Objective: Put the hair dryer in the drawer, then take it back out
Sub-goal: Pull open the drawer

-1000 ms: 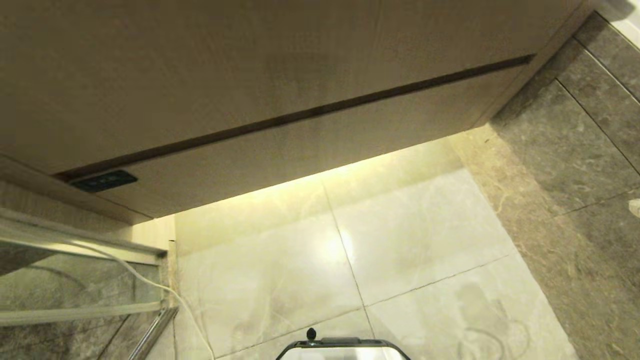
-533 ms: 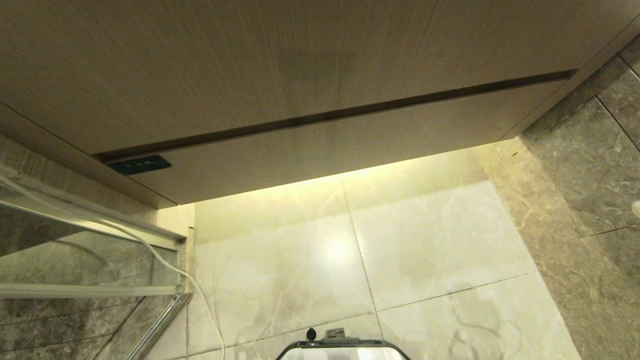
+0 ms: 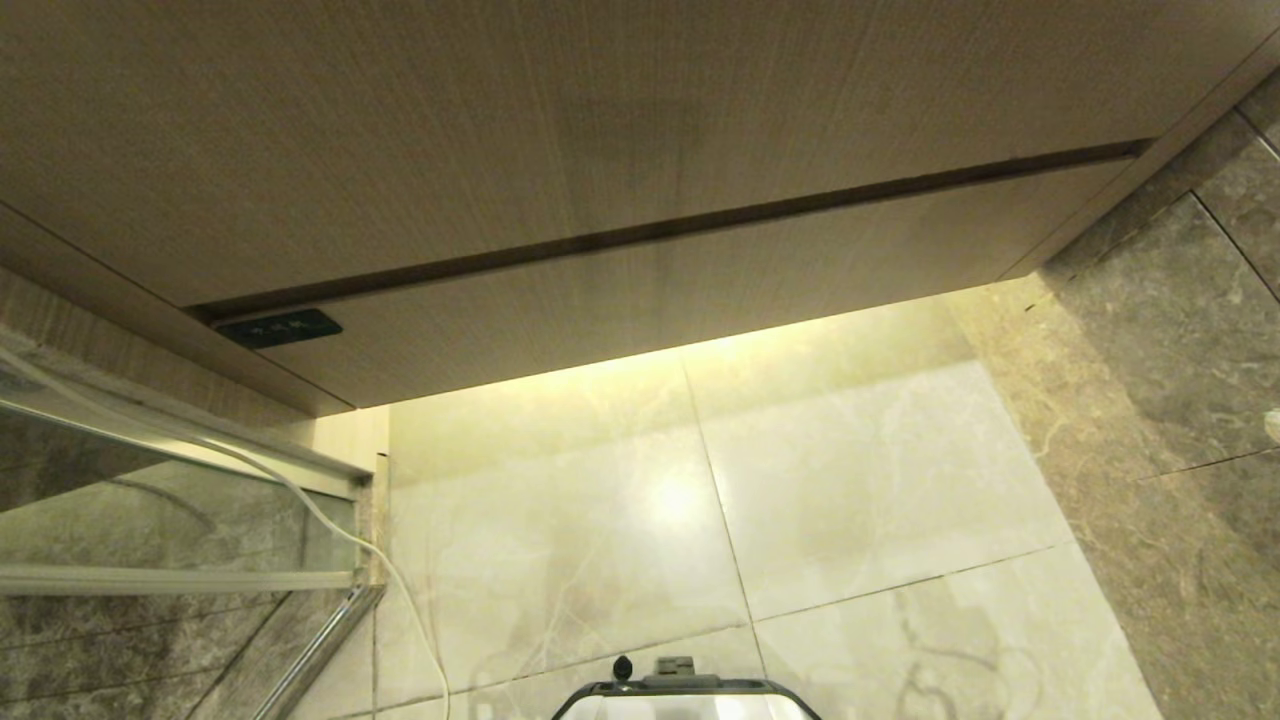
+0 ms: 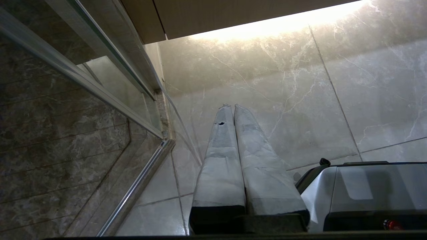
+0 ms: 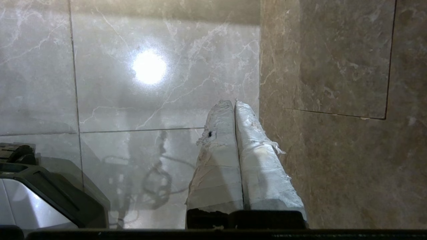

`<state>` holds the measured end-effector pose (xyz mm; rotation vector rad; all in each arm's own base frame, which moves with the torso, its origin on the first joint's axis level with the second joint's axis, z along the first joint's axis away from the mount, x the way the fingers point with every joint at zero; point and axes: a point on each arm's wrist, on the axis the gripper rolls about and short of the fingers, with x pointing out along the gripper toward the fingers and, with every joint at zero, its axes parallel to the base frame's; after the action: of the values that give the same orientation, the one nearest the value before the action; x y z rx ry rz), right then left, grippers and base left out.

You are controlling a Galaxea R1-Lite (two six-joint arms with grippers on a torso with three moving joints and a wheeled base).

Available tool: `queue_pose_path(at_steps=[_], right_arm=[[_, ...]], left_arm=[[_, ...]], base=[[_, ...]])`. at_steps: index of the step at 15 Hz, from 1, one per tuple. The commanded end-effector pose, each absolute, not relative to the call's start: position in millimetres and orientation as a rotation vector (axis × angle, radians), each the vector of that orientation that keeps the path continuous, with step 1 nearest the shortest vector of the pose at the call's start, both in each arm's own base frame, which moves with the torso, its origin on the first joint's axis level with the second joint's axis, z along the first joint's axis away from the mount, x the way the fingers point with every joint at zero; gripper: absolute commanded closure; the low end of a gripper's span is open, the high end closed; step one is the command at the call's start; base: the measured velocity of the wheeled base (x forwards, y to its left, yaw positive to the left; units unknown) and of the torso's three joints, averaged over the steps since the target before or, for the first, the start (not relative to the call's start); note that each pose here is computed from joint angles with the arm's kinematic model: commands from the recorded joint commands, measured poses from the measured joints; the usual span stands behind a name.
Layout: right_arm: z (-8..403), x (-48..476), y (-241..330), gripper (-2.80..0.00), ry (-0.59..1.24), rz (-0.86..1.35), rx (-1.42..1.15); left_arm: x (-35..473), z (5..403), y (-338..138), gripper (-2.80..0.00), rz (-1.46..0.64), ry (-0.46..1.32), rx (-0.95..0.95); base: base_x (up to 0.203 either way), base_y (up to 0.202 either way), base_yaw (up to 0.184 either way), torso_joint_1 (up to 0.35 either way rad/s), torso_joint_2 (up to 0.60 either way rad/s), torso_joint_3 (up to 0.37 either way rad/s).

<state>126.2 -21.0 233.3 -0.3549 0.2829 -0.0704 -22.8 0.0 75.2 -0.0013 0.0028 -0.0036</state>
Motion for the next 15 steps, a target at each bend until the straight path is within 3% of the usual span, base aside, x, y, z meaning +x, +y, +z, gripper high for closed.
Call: queue_pose_path(at_steps=[1,5,11,15], right_arm=[[233.5,125.0,-20.8,0.00,0.278,-0.071,-0.358],[232.7,124.9,-20.8,0.00,0.272,-0.075,-0.353],[232.3,123.5,-20.5,0.00,0.280,-0.073,-0.357],[231.6,122.0,-20.3,0.00,0.280,-0.073,-0.358]], left_arm=[[-22.8,75.2,0.0,0.00,-0.004,0.003,-0.002],[-22.8,75.2,0.0,0.00,-0.004,0.003,-0.002],[-22.8,75.2,0.0,0.00,-0.003,0.003,-0.002],[-22.8,75.2,0.0,0.00,-0.004,0.003,-0.002]], base=[[0.000,0.000,0.000,0.000,0.00,0.000],[0.000,0.000,0.000,0.000,0.00,0.000],[0.002,-0.007,0.137,0.004,0.00,0.006],[0.001,-0.001,0.023,0.001,0.00,0.000]])
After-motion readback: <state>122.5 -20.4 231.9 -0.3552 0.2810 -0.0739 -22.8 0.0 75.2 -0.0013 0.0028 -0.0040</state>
